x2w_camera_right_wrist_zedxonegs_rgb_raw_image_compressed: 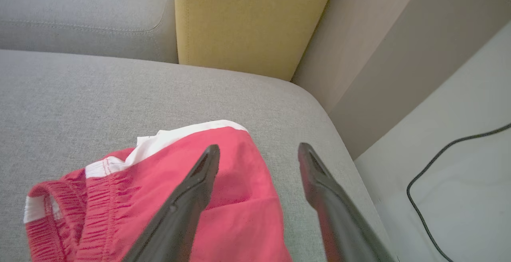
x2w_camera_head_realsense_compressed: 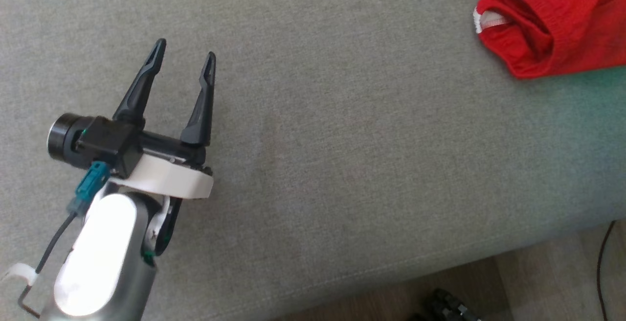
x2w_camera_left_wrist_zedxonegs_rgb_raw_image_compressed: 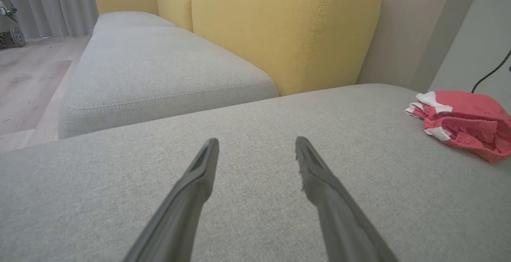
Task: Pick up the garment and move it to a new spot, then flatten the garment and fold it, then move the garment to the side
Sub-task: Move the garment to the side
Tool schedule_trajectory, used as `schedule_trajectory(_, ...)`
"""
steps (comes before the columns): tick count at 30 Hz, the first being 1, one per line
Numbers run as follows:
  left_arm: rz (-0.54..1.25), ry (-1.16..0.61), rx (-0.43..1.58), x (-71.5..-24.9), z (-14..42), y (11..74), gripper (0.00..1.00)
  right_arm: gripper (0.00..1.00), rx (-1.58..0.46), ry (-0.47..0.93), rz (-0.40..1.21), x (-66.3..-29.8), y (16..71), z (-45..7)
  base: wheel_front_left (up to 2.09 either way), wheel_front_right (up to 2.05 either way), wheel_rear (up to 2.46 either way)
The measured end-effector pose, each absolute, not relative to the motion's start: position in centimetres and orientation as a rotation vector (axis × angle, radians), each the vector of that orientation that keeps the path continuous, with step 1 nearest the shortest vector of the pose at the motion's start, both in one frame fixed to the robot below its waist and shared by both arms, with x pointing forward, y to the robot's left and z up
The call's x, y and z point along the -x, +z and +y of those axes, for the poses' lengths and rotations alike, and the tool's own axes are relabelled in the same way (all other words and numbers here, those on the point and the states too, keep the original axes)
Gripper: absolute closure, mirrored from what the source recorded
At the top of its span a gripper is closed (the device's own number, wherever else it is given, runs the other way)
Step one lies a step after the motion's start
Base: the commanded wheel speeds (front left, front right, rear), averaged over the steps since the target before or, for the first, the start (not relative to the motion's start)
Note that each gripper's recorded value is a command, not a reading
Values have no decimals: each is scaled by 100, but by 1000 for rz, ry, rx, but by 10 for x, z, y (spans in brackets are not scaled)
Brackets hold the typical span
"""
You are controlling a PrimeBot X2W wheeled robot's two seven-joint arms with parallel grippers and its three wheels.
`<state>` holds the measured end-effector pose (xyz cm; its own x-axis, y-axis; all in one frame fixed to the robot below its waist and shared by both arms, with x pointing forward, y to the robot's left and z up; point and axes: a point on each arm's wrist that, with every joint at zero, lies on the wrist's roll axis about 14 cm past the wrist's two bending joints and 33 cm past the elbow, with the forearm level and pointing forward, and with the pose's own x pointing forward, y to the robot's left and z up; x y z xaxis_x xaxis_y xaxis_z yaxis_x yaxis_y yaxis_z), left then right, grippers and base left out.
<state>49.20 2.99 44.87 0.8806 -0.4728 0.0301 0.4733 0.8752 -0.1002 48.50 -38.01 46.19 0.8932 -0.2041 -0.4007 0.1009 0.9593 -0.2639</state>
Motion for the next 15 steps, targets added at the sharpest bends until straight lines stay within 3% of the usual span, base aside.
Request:
schedule_trajectory(7, -22, -477, 100, -487, 34, 462, 0, 0, 135, -217, 316, -457, 475, -364, 0, 0, 0)
schedule_trajectory(15, -9, -389, 100, -466, 58, 471, 0, 0, -5, -172, 170, -429, 492, -299, 0, 0, 0)
